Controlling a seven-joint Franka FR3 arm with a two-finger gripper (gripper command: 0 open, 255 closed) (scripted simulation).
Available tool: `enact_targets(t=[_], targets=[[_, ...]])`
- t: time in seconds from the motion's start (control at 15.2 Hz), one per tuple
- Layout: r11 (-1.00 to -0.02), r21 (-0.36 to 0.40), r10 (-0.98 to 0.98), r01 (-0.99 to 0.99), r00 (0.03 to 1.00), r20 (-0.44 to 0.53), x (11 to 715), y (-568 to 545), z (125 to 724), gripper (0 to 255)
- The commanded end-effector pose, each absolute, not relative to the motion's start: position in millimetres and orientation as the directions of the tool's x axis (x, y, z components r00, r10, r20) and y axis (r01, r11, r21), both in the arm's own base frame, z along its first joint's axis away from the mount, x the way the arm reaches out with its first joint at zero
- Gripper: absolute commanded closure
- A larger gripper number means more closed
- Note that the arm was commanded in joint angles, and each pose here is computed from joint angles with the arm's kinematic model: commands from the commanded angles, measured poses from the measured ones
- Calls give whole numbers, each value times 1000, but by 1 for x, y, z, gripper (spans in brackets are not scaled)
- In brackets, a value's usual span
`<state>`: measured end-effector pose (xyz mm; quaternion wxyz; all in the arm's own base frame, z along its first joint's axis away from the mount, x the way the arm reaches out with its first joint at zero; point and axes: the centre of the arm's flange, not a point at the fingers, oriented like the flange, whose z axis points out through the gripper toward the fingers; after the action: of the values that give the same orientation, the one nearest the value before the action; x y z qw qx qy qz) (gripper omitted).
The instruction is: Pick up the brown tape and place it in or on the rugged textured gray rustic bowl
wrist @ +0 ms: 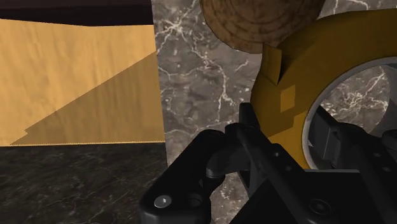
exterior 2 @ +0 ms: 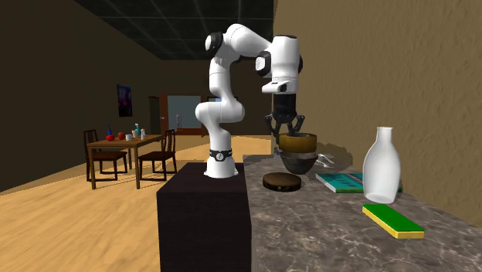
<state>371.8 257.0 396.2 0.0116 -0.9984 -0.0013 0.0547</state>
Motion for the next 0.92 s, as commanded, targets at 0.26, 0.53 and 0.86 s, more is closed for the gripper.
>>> enact_targets(t=[0.26,0.53,0.86], targets=[[-1000,-24,3,0,994,-109,295,279,399,255],[-1000,-24,3,0,994,-109,245,295,401,255],[-1000,-24,3,0,994,-109,183,316,403,255]])
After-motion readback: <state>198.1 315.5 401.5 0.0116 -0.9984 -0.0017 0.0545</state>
